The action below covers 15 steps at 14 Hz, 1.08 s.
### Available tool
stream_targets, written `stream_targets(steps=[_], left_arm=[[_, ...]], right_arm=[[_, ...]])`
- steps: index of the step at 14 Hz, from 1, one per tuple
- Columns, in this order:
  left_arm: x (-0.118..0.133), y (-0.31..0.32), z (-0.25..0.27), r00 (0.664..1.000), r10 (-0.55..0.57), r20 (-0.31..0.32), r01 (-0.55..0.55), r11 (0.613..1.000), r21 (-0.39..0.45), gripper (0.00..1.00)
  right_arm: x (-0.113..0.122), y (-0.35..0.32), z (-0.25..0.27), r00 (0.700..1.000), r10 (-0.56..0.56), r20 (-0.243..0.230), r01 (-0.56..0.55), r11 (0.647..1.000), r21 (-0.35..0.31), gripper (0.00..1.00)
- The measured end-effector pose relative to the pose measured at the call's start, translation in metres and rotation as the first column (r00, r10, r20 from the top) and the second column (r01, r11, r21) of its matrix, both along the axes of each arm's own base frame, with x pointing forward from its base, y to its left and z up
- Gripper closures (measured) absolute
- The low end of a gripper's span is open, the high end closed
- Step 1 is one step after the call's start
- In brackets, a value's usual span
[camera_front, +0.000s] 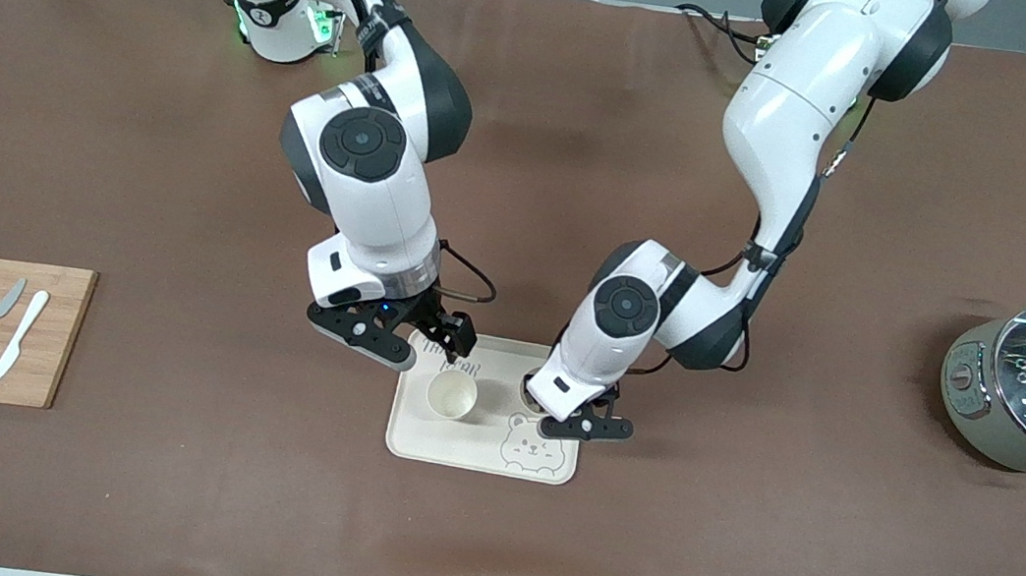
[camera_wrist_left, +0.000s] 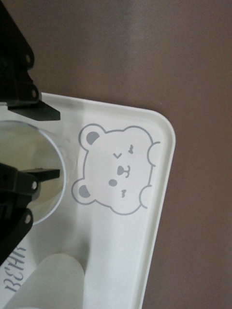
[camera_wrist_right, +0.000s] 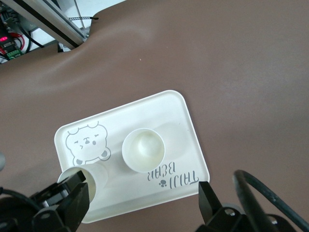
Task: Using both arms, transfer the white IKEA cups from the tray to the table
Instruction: 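Close both grippers on the two white cups on the tray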
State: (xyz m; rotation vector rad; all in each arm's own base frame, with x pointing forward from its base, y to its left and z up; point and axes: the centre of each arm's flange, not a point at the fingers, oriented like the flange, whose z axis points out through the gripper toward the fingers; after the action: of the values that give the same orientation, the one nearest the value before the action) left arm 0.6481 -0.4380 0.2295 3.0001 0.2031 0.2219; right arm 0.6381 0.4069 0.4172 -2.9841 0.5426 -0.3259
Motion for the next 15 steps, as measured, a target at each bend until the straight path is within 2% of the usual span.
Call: stream_targets(steps=[2, 4, 6, 9, 10, 15], left_arm=[[-0.005, -0.008, -0.001, 1.000, 0.007, -0.002, -0.007, 1.000, -0.001, 0.80], [-0.005, -0.007, -0.001, 1.000, 0.010, -0.002, -0.010, 1.000, 0.000, 0.97], [-0.003, -0.005, -0.002, 1.000, 0.013, 0.000, -0.013, 1.000, 0.002, 0.97], [-0.003, -0.004, -0.001, 1.000, 0.014, 0.003, -0.014, 1.000, 0.001, 0.97], [-0.002, -0.004, 0.000, 1.000, 0.015, 0.007, -0.015, 1.000, -0.002, 0.97], [0.005, 0.001, 0.014, 1.000, 0.025, 0.015, -0.025, 1.000, -0.005, 0.97]], right_arm=[[0.006, -0.002, -0.018, 1.000, 0.006, 0.007, -0.006, 1.000, -0.025, 0.00], [0.013, -0.010, -0.038, 0.999, 0.042, -0.005, -0.043, 0.998, -0.054, 0.00], [0.023, -0.026, -0.051, 0.990, 0.141, -0.031, -0.143, 0.987, -0.071, 0.00], [0.037, -0.052, -0.056, 0.971, 0.227, -0.078, -0.227, 0.974, 0.006, 0.00], [0.038, -0.055, -0.059, 0.968, 0.237, -0.088, -0.237, 0.972, 0.014, 0.00], [0.026, -0.033, -0.105, 0.953, 0.270, -0.141, -0.270, 0.963, 0.015, 0.00]])
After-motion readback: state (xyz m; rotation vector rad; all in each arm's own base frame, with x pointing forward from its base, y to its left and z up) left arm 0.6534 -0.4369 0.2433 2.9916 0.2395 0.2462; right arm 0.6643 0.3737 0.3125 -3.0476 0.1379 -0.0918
